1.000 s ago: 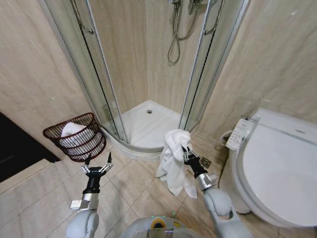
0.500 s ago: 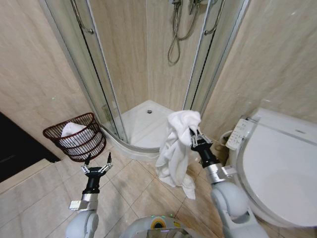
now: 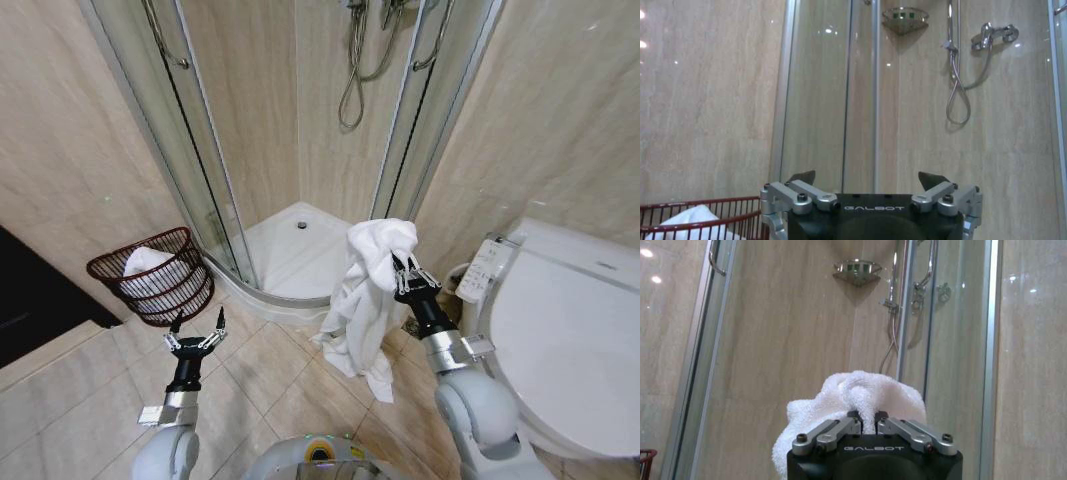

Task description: Discard the used towel into the hamper.

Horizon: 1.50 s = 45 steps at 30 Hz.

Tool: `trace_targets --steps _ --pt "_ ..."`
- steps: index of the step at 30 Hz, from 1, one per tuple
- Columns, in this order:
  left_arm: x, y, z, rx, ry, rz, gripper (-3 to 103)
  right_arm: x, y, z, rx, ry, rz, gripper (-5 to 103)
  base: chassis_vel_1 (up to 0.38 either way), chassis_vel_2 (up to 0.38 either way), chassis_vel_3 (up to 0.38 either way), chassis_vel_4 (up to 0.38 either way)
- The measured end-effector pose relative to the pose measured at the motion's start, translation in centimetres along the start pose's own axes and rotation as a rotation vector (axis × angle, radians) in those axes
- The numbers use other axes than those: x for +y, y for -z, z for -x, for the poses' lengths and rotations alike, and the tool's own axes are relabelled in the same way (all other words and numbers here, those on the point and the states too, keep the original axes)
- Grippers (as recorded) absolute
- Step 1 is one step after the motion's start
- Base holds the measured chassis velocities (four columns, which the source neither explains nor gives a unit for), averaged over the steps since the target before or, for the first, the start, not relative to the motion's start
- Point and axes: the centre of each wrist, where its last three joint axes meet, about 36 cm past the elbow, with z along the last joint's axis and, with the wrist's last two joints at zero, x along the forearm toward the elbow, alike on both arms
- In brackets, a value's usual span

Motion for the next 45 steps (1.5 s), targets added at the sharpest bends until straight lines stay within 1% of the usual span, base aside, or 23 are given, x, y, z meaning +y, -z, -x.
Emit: trace_targets --steps 8,16,25,45 --pt "-0.2 -0.1 0.1 0.005 -0.004 0.002 100 0.0 -0.1 0.0 0.001 0.002 -0.004 8 0.000 0.000 0.000 0.000" --pt "-0.1 -0.4 0.1 -0.023 0.004 0.004 100 0.0 -0.4 0.1 0.006 -0.003 -0.004 8 0.021 0.014 0.012 0.019" --pt "-0.4 -0.2 0.1 -0.027 -0.002 0.003 100 0.0 -1.1 0.2 0.009 -0.016 -0.009 8 0.000 0.000 0.000 0.000" --pt "-0.4 -0.2 -0.1 -0.023 -0.006 0.010 100 0.4 -1.3 0.2 0.006 0.003 -0.009 8 0.017 0.024 -0.016 -0.021"
